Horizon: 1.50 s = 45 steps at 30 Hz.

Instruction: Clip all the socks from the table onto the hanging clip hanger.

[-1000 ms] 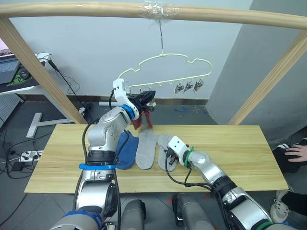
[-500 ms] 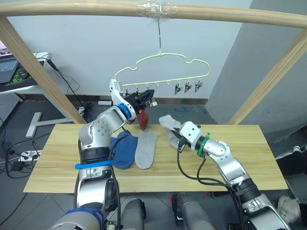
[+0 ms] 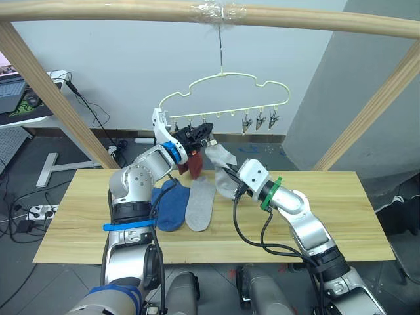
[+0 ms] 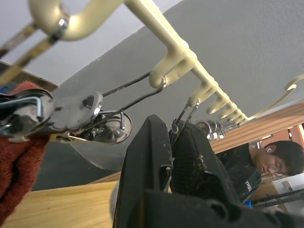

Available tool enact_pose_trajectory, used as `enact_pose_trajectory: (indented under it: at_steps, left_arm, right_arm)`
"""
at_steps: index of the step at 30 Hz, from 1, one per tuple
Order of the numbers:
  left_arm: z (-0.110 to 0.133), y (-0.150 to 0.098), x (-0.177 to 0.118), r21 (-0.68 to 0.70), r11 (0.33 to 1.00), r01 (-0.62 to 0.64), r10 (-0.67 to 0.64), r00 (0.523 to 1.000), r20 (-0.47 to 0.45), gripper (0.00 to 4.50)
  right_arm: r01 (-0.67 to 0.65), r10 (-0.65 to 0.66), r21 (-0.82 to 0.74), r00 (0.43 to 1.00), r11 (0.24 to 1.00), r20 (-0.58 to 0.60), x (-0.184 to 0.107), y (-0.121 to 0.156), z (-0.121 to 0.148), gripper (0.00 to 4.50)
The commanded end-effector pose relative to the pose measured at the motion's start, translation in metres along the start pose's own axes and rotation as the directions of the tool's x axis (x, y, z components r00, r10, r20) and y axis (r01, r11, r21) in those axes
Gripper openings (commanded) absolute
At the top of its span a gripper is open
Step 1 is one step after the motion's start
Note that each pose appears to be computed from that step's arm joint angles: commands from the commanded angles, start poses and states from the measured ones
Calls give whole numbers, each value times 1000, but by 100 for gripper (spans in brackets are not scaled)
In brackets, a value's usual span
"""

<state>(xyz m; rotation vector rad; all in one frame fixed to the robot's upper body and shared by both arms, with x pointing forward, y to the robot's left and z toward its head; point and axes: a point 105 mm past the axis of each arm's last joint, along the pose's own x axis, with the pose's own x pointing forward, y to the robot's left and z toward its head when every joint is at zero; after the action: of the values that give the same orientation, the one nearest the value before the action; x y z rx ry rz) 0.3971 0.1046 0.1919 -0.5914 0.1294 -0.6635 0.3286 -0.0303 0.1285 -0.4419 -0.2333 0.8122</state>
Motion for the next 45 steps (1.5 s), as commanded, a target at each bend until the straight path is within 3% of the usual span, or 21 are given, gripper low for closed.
enact_pose_trajectory:
  at_steps: [1, 12, 27, 36, 45]
  left_arm:
    - [9, -5, -1, 11, 1000, 18, -18, 999, 32, 12]
    - [11, -7, -2, 1, 1000, 27, -27, 999, 38, 12]
    - [15, -11, -2, -4, 999, 45, -45, 998, 53, 12]
    - [15, -9, -4, 53, 998, 32, -36, 997, 63, 12]
    - [23, -24, -10, 3, 994, 107, -106, 991, 86, 304]
  right_arm:
    - [38, -37, -6, 995, 999, 87, -3, -3, 20, 3]
    - [67, -69, 21, 991, 998, 118, -4, -2, 27, 3]
    - [65, -75, 72, 988, 995, 137, 16, 5, 32, 3]
    - [76, -85, 73, 986, 994, 141, 18, 1, 32, 3]
    - [121, -133, 115, 986, 986, 101, 22, -10, 26, 0]
